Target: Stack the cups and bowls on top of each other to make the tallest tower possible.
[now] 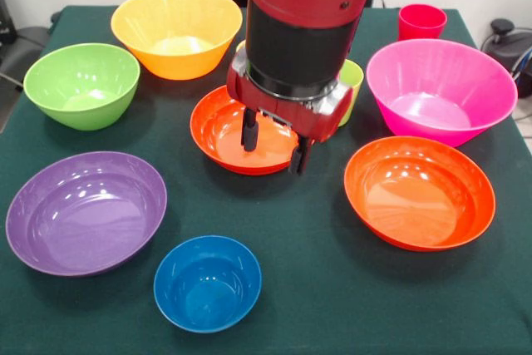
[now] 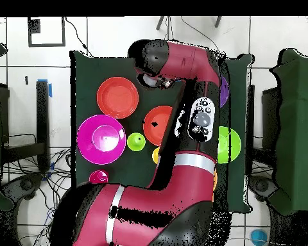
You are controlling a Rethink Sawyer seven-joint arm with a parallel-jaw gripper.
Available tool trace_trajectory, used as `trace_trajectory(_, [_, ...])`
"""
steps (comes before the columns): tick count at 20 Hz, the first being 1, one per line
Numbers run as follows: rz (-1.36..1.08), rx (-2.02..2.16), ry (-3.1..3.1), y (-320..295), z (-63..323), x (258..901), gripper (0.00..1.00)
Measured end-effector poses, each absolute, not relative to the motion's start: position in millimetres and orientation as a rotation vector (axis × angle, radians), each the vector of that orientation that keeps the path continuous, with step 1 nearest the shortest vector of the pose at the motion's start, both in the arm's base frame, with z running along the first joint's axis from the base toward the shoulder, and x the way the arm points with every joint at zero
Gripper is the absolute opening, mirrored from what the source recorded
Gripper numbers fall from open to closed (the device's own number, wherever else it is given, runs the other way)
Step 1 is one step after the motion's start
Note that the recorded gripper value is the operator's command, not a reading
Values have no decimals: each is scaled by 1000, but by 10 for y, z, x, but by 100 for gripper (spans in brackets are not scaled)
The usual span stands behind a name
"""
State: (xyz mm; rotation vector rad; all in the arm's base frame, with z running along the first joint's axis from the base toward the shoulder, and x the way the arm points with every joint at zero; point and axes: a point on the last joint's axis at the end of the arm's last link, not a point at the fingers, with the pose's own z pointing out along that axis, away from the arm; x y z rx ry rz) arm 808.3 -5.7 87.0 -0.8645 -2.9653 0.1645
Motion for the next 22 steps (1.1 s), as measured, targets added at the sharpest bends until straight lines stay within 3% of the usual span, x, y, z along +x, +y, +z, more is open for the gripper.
trace_trajectory(22, [134, -939, -2917, -431, 1057, 7736, 100])
